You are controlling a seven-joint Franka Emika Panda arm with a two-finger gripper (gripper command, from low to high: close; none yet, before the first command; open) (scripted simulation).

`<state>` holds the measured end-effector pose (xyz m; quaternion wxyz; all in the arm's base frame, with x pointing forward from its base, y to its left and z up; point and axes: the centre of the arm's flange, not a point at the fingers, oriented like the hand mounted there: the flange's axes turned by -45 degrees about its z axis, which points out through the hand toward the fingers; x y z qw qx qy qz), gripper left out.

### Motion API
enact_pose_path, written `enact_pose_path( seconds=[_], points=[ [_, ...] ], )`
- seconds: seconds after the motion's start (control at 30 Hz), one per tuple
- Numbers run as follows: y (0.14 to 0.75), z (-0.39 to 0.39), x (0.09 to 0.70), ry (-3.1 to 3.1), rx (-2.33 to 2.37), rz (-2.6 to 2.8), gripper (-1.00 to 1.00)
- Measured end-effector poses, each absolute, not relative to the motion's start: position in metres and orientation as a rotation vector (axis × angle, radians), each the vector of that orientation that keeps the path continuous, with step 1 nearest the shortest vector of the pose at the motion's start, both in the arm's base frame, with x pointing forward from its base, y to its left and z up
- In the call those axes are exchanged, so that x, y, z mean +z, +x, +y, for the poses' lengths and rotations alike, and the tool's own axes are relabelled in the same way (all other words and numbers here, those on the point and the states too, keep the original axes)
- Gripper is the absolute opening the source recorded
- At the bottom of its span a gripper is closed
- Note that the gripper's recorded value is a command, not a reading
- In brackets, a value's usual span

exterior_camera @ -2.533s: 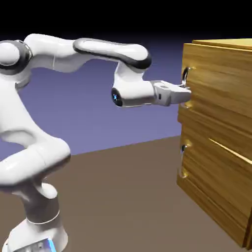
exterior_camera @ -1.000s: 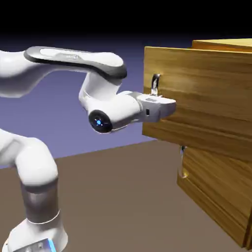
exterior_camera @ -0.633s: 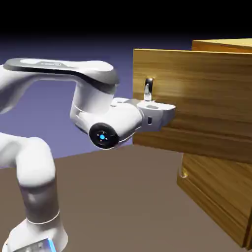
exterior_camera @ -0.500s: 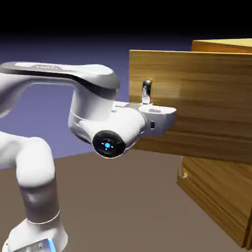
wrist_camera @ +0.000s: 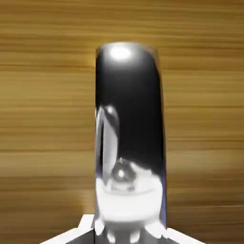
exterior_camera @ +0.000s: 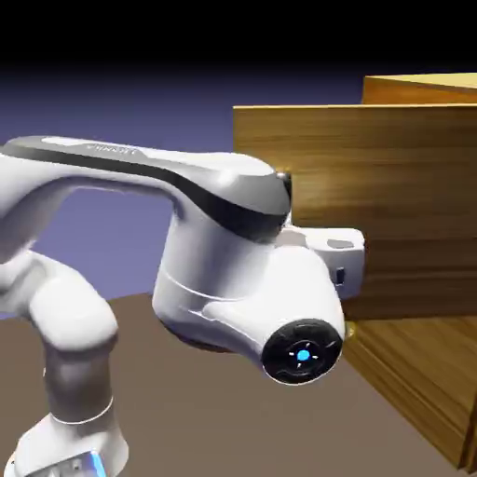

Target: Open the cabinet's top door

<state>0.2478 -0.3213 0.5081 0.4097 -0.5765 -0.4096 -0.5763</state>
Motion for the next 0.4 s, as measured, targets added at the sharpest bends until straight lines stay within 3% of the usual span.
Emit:
enact_pose_path(
  seconds=[0.4],
  points=[
    [0.262,-0.406,0.508,-1.290,-1.290,-1.155,-1.00]
  ],
)
